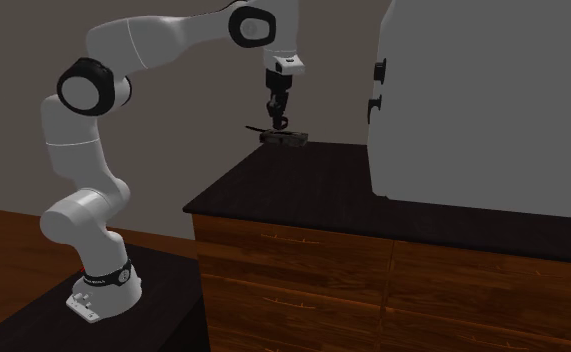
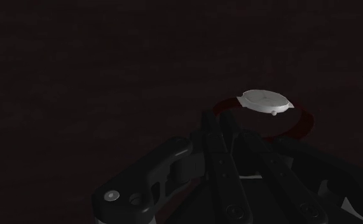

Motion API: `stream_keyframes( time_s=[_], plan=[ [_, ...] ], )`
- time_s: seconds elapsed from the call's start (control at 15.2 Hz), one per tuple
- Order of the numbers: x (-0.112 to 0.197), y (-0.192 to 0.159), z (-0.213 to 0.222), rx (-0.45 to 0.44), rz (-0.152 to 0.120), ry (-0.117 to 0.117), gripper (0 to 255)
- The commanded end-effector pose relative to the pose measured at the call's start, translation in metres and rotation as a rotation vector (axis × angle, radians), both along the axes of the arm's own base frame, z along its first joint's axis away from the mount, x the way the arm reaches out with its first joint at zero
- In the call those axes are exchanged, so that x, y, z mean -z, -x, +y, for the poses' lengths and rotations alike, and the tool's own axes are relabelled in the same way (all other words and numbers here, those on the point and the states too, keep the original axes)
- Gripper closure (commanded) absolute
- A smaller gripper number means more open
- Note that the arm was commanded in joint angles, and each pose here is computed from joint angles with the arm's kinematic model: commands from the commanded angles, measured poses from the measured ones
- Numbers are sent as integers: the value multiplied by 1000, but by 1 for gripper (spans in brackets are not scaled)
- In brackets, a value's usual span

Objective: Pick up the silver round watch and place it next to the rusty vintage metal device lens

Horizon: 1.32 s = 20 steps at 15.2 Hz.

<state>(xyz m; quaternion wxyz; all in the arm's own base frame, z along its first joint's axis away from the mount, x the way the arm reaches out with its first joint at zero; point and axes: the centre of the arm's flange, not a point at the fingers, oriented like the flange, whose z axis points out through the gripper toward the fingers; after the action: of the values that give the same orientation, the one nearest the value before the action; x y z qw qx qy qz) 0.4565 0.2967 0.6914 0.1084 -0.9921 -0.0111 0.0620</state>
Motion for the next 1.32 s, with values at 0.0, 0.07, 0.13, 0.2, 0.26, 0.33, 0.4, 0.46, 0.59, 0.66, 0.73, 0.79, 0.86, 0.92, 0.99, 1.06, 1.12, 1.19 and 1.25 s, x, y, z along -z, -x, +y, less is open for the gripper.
stream_keyframes(
  time_s=[0.0, 0.07, 0.13, 0.2, 0.26, 0.33, 0.4, 0.46, 0.59, 0.66, 0.73, 0.79, 0.86, 0.92, 0.99, 1.06, 1.12, 1.19, 1.25],
  plan=[
    [2, 14, 24, 2, 0, 0, 255],
    [2, 21, 35, 2, 0, 0, 255],
    [2, 28, 46, 2, 0, 0, 255],
    [2, 35, 57, 2, 0, 0, 255],
    [2, 43, 68, 2, 0, 0, 255],
    [2, 50, 79, 2, 0, 0, 255],
    [2, 57, 90, 2, 0, 0, 255],
    [2, 64, 102, 2, 0, 0, 255],
    [2, 78, 124, 2, 0, 0, 255],
    [2, 85, 135, 2, 0, 0, 255],
    [2, 93, 146, 2, 0, 0, 255],
    [2, 100, 157, 2, 0, 0, 255],
    [2, 107, 168, 2, 0, 0, 255],
    [2, 114, 179, 2, 0, 0, 255],
    [2, 121, 190, 2, 0, 0, 255],
    [2, 128, 202, 2, 0, 0, 255],
    [2, 135, 213, 2, 0, 0, 255],
    [2, 144, 226, 2, 0, 0, 255],
    [8, 144, 226, 2, 0, 0, 255]
  ],
)
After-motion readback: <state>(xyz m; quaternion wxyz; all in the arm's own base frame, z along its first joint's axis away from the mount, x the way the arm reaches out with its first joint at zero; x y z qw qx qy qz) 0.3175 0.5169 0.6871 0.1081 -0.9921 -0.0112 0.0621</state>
